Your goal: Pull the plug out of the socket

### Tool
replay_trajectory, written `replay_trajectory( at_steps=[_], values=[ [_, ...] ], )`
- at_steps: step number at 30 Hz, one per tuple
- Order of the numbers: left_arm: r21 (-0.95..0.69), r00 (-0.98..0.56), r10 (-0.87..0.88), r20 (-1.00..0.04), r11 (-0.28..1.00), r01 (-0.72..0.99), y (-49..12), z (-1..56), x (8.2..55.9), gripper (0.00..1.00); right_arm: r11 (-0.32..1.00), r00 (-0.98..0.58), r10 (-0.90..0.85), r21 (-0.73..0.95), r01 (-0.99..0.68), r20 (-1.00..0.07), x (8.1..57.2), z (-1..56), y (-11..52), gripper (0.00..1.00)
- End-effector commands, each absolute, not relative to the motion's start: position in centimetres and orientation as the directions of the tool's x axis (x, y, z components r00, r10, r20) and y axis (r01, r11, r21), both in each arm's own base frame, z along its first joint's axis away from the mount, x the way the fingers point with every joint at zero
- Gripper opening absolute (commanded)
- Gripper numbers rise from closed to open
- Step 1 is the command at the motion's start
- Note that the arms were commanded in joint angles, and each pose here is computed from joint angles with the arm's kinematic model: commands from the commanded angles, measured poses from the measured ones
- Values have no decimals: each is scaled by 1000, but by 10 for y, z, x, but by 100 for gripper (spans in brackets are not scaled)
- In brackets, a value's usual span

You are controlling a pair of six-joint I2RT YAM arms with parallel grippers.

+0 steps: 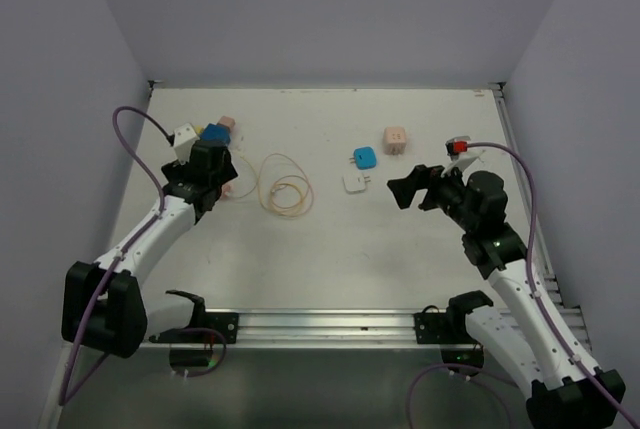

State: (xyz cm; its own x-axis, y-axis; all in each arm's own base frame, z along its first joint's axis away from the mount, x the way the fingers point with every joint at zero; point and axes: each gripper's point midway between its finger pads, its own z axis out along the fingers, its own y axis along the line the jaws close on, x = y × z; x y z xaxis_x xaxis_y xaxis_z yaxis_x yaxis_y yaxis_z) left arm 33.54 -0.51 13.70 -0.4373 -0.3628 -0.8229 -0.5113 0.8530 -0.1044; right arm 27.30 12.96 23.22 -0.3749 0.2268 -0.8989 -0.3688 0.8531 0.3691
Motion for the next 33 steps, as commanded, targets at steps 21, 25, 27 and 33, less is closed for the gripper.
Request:
replay_trajectory(
  at_steps=[21, 25, 27, 33],
  values=[
    [-156, -206, -487, -849, 604, -782, 23, 87, 398, 89, 809, -322, 208, 347, -474, -924, 254, 245, 152, 99],
    [-143, -222, -491, -842, 600, -787, 23, 78, 398, 83, 810, -322, 204, 344, -474, -924, 254, 244, 152, 99],
    [-141, -229, -497, -837, 601, -787, 23, 75, 395, 77, 810, -321, 203, 343, -475, -925, 254, 245, 152, 99],
    [-129, -254, -491, -834, 619, -775, 23, 74, 385, 55, 810, -322, 204, 344, -474, -924, 254, 243, 152, 99]
  ],
)
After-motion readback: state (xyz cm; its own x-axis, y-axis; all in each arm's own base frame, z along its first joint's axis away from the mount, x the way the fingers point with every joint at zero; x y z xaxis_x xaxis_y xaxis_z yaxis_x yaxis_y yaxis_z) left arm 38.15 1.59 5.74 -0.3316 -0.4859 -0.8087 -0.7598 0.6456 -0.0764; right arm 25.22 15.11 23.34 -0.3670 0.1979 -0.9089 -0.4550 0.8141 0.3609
